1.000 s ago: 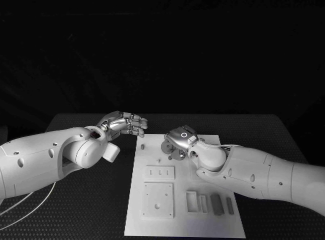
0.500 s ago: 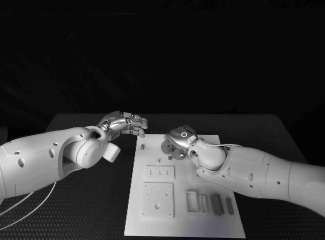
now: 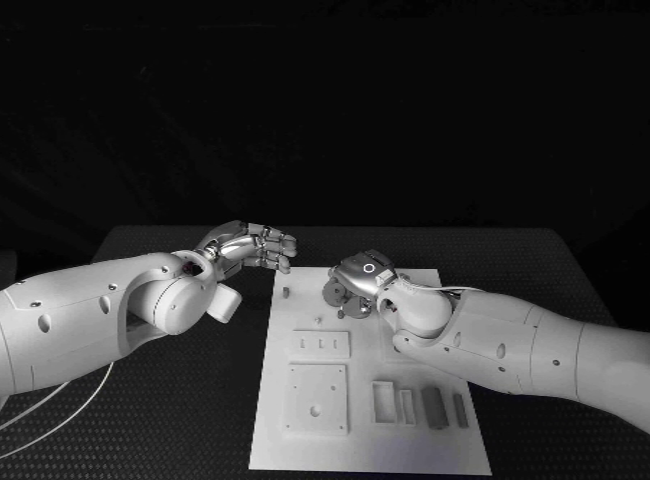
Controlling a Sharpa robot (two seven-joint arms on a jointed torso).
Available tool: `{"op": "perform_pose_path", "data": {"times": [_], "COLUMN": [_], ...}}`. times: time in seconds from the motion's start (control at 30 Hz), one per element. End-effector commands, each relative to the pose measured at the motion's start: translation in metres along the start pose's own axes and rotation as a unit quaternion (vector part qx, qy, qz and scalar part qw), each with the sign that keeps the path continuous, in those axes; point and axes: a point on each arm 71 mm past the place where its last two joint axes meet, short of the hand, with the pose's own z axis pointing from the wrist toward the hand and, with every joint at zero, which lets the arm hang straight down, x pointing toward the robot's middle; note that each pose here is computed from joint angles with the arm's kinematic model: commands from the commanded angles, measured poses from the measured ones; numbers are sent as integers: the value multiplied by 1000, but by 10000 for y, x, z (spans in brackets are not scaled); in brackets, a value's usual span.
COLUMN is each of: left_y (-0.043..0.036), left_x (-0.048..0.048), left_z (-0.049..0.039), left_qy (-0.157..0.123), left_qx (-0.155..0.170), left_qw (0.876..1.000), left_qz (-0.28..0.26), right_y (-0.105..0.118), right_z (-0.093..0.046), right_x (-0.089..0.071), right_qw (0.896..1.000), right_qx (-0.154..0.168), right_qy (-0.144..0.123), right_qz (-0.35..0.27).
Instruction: Assemble the parts on the task board
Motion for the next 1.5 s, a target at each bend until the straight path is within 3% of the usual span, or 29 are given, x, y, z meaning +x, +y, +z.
{"op": "perform_pose_path", "data": {"times": [0.03, 0.3, 0.7, 0.87, 1.07, 1.17, 1.27, 1.37, 1.5], "left_y": [-17, -17, -15, -15, -14, -14, -12, -9, -5], "left_x": [15, 10, 4, 2, -20, -34, -50, -58, -78], "left_z": [5, 5, -1, -1, -15, -19, -24, -18, -10], "left_qy": [6, 5, 4, 4, 1, 1, 0, 2, 2], "left_qx": [5, 5, 4, 5, 5, 6, 7, 7, 7], "left_qw": [1000, 1000, 1000, 1000, 1000, 1000, 1000, 1000, 1000], "left_qz": [-1, -1, -1, -1, -1, -1, -1, 0, 1], "right_y": [-28, -43, -116, -181, -294, -446, -595, -742, -1035], "right_z": [-4, -47, -77, -127, -199, -250, -296, -378, -520], "right_x": [13, 6, 59, 45, -129, -365, -515, -586, -607], "right_qw": [1000, 1000, 999, 1000, 997, 991, 983, 978, 960], "right_qx": [4, 3, 7, 14, 19, 23, 24, 4, 12], "right_qy": [6, 2, 27, 11, -39, -65, -66, -56, -44], "right_qz": [0, 5, 21, 25, 64, 119, 172, 201, 277]}}
